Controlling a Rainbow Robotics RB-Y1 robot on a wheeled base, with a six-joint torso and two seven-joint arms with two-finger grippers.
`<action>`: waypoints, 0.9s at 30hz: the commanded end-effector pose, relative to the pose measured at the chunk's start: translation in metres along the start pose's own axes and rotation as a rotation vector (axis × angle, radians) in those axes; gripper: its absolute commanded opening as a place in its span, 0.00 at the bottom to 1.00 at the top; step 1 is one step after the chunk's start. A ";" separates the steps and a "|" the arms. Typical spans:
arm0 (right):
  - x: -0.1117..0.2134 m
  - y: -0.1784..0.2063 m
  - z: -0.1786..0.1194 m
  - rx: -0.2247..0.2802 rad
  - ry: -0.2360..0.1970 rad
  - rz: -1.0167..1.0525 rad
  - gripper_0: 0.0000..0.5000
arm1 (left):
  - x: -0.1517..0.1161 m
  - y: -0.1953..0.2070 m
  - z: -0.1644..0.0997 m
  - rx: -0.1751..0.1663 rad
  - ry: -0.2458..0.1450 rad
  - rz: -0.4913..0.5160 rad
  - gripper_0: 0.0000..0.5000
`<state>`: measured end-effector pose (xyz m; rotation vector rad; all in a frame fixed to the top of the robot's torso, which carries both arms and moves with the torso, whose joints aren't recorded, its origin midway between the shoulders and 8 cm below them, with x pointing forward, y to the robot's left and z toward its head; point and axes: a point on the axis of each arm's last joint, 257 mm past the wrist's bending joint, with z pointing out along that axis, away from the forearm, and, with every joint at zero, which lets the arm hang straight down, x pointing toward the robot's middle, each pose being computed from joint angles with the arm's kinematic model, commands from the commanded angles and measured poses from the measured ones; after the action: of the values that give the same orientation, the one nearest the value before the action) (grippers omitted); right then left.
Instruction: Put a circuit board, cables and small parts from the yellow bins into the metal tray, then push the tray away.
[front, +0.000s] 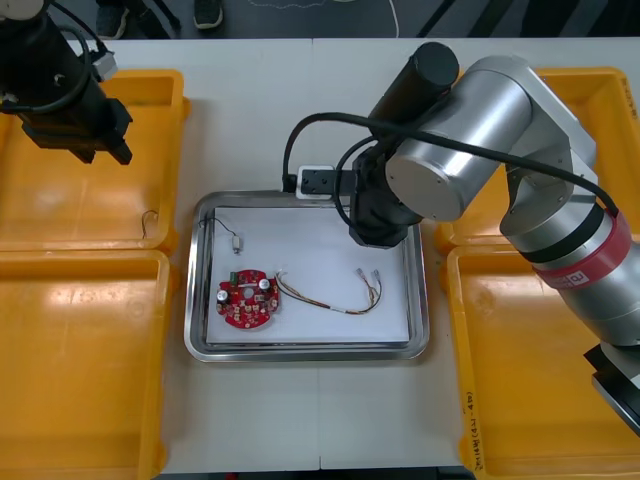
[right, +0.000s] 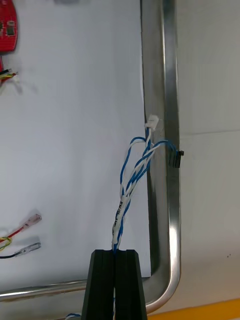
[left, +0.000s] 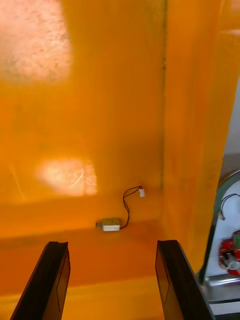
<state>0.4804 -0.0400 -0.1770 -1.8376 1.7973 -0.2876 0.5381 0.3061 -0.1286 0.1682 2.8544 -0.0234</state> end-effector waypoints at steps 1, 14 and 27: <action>-0.033 -0.004 -0.010 0.036 -0.037 -0.089 0.00 | -0.019 0.010 -0.018 -0.058 -0.049 0.070 1.00; -0.030 0.016 0.017 0.029 0.027 -0.177 0.00 | -0.001 0.014 0.018 -0.037 0.023 0.196 1.00; -0.038 0.024 0.044 0.011 0.017 -0.192 0.00 | 0.011 0.010 0.054 0.023 -0.013 0.234 1.00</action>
<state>0.4761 -0.0165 -0.2316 -1.9669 1.7384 -0.3544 0.5435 0.2972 -0.1876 0.3641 2.8553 -0.0448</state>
